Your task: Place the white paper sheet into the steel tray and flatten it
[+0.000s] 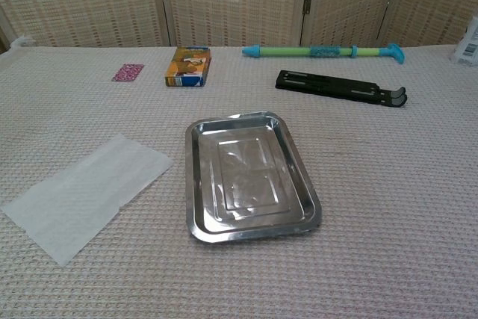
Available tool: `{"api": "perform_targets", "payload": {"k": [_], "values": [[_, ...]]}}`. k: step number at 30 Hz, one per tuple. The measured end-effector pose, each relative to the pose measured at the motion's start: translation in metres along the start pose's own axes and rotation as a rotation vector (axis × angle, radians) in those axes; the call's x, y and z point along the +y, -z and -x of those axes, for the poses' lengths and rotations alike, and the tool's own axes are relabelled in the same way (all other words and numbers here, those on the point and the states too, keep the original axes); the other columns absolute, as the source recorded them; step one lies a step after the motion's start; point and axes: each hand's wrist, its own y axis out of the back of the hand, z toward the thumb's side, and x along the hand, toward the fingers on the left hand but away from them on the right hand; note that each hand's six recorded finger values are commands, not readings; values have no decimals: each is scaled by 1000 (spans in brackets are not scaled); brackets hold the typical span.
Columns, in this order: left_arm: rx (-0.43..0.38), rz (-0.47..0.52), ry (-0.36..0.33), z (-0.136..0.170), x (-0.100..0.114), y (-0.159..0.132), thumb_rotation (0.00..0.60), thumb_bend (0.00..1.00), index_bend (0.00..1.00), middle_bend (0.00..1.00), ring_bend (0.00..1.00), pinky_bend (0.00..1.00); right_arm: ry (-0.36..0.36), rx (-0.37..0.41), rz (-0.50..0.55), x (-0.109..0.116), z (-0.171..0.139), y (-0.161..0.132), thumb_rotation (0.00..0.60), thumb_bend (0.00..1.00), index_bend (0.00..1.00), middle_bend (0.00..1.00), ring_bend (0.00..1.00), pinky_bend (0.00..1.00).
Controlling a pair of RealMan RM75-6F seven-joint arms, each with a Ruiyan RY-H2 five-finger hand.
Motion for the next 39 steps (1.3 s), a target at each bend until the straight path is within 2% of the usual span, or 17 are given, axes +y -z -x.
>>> {"api": "perform_targets", "payload": {"k": [12, 15, 19, 23, 28, 30, 33, 35, 37, 39], "values": [[-25, -6, 13, -1, -6, -8, 600, 288, 66, 63, 39, 59, 5, 8, 12, 5, -7, 0, 600, 403, 0, 0, 0, 0], [-37, -3, 24, -1, -8, -10, 600, 287, 66, 93, 51, 77, 4, 6, 12, 5, -7, 0, 600, 403, 0, 0, 0, 0], [-51, 5, 24, -3, -9, -13, 600, 288, 93, 225, 130, 187, 16, 3, 13, 7, -7, 0, 600, 402, 0, 0, 0, 0], [-101, 6, -2, -2, -10, -21, 600, 288, 123, 293, 179, 314, 10, 23, 9, 2, -4, -4, 600, 403, 0, 0, 0, 0], [-174, -15, -30, 0, -23, -32, 600, 285, 189, 446, 304, 510, -25, 28, 9, -7, 2, -5, 600, 403, 0, 0, 0, 0], [-190, -21, -44, 0, -26, -33, 600, 284, 240, 536, 376, 599, -19, 26, 12, -6, 5, -5, 600, 403, 0, 0, 0, 0], [-236, -23, -93, -1, -27, -39, 600, 285, 335, 756, 557, 772, -1, 25, 14, -2, 5, -5, 600, 403, 0, 0, 0, 0], [-276, -17, -127, -1, -27, -42, 600, 284, 386, 936, 729, 882, 5, 25, 17, -1, 4, -5, 600, 403, 0, 0, 0, 0], [-315, -12, -137, -2, -31, -42, 600, 284, 392, 994, 827, 939, 8, 22, 21, 0, 4, -3, 600, 403, 0, 0, 0, 0], [-342, 1, -125, -4, -38, -43, 600, 284, 392, 1000, 900, 983, 13, 12, 26, 2, 5, 0, 600, 403, 0, 0, 0, 0]]}}
